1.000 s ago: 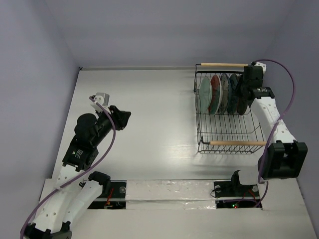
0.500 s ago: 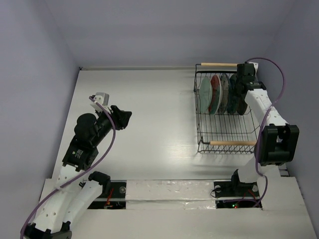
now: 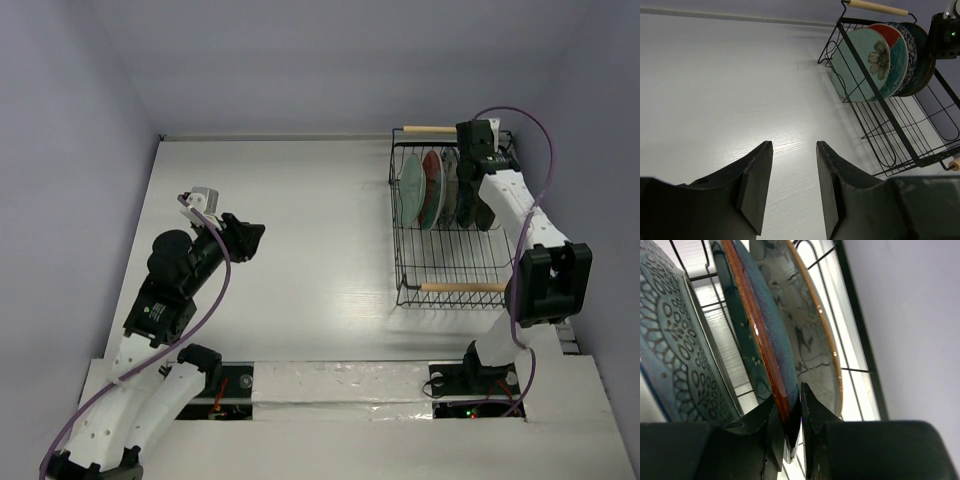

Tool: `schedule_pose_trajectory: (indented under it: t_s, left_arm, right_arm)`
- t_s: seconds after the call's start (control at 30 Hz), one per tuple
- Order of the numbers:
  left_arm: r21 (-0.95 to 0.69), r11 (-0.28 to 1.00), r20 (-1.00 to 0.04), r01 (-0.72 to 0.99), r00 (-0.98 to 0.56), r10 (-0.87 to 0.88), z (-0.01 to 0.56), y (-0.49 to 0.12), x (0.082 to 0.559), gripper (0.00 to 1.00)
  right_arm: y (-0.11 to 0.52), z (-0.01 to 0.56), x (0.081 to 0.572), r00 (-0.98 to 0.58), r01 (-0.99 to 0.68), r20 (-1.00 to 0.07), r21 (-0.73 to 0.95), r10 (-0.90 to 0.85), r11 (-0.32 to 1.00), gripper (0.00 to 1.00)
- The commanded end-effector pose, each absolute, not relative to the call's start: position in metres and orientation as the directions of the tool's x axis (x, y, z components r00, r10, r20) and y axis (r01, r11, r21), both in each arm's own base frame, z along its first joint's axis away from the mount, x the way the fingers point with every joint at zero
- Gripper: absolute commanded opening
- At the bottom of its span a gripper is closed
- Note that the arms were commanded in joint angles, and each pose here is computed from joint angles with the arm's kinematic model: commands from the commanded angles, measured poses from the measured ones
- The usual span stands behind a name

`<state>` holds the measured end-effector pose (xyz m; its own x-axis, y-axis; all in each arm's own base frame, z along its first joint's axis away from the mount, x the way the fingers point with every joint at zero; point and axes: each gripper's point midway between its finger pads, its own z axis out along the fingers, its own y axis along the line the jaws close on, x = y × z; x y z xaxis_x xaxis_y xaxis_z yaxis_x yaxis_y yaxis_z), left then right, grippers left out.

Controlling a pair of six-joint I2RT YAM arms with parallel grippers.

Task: Unload the plates from the dish rack

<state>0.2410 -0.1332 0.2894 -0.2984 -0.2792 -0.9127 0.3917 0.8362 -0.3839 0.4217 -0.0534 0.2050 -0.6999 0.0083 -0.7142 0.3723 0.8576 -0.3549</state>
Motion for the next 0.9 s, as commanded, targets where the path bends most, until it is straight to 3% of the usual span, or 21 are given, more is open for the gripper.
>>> schedule_pose_trajectory:
  t_s: [0.0, 0.27, 0.63, 0.77, 0.87]
  left_arm:
    - [-0.371, 0.828, -0.926, 0.421, -0.239, -0.294, 0.307, -0.135, 0.242, 0.37]
    - [-0.373, 0.828, -0.925, 0.418, -0.243, -0.294, 0.305, -0.135, 0.242, 0.37]
    - [-0.376, 0.83, -0.923, 0.412, -0.25, -0.294, 0.303, -0.135, 0.244, 0.38]
    - [-0.378, 0.835, -0.922, 0.399, -0.245, -0.3, 0.304, -0.133, 0.245, 0.38]
    - [-0.379, 0.843, -0.922, 0.383, -0.238, -0.306, 0.305, -0.13, 0.247, 0.4]
  right_arm:
    - [-0.052, 0.3, 0.433, -0.486, 0.478, -0.874, -0.271, -0.006, 0.836, 0.0]
    - [-0.051, 0.385, 0.4, -0.285, 0.542, -0.958, -0.136, 0.029, 0.829, 0.0]
    - [-0.064, 0.494, 0.312, 0.008, 0.568, -0.994, 0.097, 0.112, 0.817, 0.0]
    - [-0.043, 0.516, 0.3, 0.083, 0.435, -0.981, 0.192, 0.173, 0.88, 0.0]
    - [0.018, 0.514, 0.317, 0.063, 0.145, -0.961, 0.277, 0.27, 0.95, 0.0]
